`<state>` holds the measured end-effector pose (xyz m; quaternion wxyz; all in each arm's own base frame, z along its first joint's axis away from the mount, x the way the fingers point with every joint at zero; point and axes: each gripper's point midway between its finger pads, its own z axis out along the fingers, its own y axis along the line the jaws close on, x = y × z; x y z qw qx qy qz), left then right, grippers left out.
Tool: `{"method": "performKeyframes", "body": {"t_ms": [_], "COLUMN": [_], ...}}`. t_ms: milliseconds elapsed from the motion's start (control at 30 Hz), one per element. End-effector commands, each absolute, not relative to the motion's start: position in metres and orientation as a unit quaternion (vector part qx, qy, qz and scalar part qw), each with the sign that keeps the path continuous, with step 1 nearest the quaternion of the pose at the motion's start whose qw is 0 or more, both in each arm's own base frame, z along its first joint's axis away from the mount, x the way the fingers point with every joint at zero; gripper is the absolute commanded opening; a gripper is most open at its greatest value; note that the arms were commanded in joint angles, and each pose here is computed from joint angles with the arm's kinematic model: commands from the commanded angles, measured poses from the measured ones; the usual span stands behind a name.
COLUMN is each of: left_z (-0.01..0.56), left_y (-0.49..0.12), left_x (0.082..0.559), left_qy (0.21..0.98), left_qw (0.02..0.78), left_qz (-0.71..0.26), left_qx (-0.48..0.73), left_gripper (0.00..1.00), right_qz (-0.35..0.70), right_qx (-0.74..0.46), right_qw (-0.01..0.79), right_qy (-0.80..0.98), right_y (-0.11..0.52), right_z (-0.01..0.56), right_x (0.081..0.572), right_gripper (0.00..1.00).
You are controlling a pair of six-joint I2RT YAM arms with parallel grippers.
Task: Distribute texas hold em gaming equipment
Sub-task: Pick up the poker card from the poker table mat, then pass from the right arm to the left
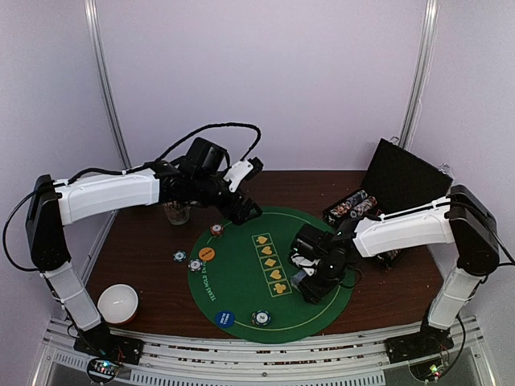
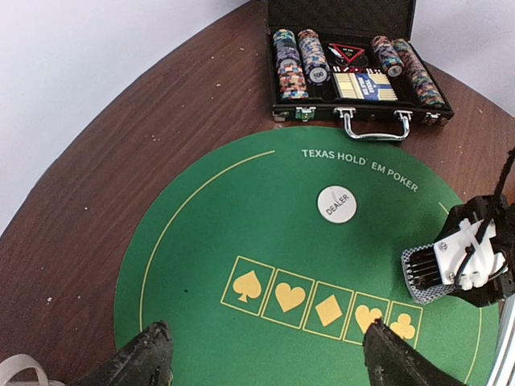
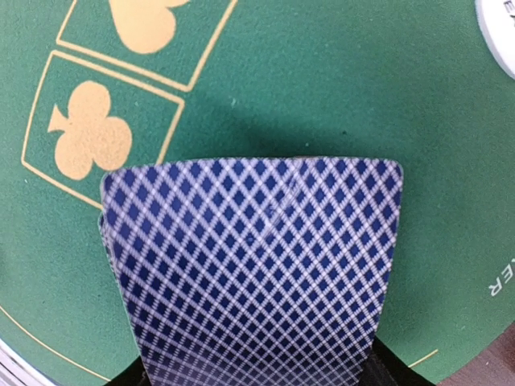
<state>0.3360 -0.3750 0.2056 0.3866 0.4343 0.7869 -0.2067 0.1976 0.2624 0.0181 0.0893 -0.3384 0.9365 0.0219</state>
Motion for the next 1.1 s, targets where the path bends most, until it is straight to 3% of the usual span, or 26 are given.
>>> {"method": "performKeyframes", "body": {"t_ms": [0, 467, 967, 1033, 1067], "left_z": [0.199, 0.159, 0.155, 0.162, 0.164], "left_y": [-0.384, -0.413, -0.415, -0.417, -0.418], "left_x": [0.333, 0.295, 0.27, 0.265, 0.263], "left_qy": [0.784, 0.797, 0.756, 0.741, 0.736], "left_qw": [0.378, 0.258, 0.188, 0.185, 0.185], "left_qz": [-0.236, -0.423, -0.532, -0.551, -0.557], "left_qx": [0.432, 0.345, 0.333, 0.336, 0.338], "left_gripper": [0.85, 0.83, 0.87, 0.88, 0.96], "right_qz": [-0.017, -0.034, -0.014, -0.014, -0.015], "right_qx": [-0.351, -0.408, -0.433, -0.437, -0.437], "right_qw": [0.099, 0.173, 0.255, 0.258, 0.261], "right_qy": [0.931, 0.896, 0.864, 0.862, 0.861], "right_y": [0.246, 0.266, 0.3, 0.304, 0.305], "right_z": [0.013, 0.066, 0.123, 0.125, 0.127], "right_x": [0.197, 0.21, 0.219, 0.219, 0.22], "right_gripper": [0.62, 0.56, 0.57, 0.57, 0.57]}}
